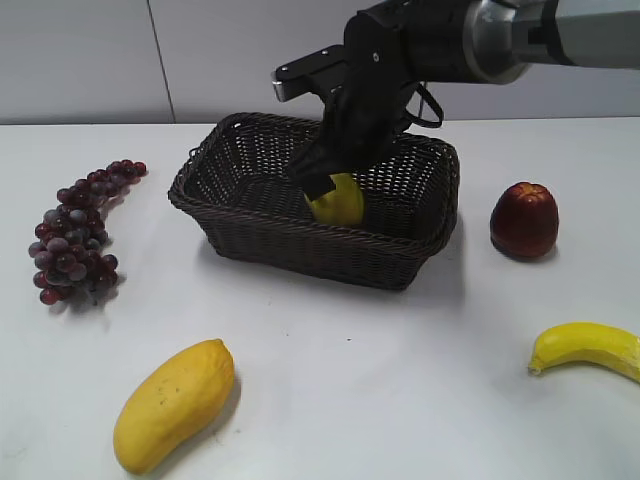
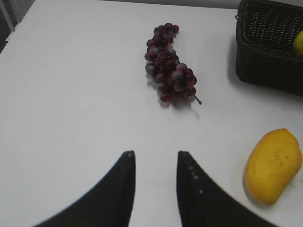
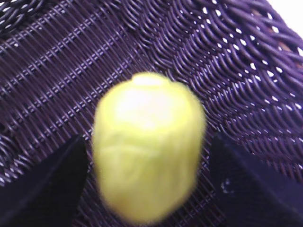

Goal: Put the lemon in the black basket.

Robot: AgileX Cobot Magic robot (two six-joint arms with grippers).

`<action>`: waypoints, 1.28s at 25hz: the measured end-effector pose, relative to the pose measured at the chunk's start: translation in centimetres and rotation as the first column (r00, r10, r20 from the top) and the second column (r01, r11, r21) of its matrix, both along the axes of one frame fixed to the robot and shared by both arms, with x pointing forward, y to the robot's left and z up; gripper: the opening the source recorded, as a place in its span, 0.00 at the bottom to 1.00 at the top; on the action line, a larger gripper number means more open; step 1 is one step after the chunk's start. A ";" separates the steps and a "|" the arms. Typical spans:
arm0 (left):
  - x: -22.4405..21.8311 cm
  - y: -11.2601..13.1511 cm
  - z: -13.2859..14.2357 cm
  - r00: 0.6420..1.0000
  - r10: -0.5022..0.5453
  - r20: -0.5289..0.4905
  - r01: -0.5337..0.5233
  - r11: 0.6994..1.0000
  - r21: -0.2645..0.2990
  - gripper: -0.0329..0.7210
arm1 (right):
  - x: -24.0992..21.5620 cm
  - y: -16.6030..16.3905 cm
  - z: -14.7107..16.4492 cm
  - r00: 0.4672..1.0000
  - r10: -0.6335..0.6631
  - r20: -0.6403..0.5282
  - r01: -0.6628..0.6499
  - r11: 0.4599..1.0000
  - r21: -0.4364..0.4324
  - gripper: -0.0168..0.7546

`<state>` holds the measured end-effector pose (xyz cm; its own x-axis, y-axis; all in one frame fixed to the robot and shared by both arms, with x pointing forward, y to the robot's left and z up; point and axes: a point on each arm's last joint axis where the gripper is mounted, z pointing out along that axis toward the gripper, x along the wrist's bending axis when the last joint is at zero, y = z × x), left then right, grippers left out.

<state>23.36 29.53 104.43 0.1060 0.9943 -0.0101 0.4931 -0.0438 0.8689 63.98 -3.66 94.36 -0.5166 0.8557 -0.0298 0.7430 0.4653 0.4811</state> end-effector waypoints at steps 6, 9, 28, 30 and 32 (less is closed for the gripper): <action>0.0 0.0 0.0 1.000 0.000 0.000 0.000 1.000 0.000 0.36 | 0.4 0.1 2.3 1.000 -0.002 0.012 0.002 1.000 0.004 0.88; 0.0 0.0 0.0 1.000 0.000 0.000 0.000 1.000 0.000 0.36 | 0.1 -0.1 6.2 1.000 0.006 0.029 -0.006 1.000 0.003 0.88; 0.0 0.0 0.0 1.000 0.000 0.000 0.000 1.000 0.000 0.36 | -16.0 -10.9 26.8 0.987 -0.015 0.158 0.001 0.997 0.083 0.82; 0.0 0.0 0.0 1.000 0.000 0.000 0.000 1.000 0.000 0.36 | -17.9 -12.2 25.6 0.992 -0.011 0.127 0.003 0.998 0.065 0.82; 0.0 0.0 0.0 1.000 0.000 0.000 0.000 1.000 0.000 0.36 | -20.1 -13.6 24.5 0.995 -0.014 0.103 0.009 0.999 0.052 0.81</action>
<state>23.36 29.53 104.43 0.1060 0.9943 -0.0101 0.4931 -0.0438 0.8689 43.92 -17.23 118.81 -0.5031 0.8634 -0.0379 0.6932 0.4294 0.5789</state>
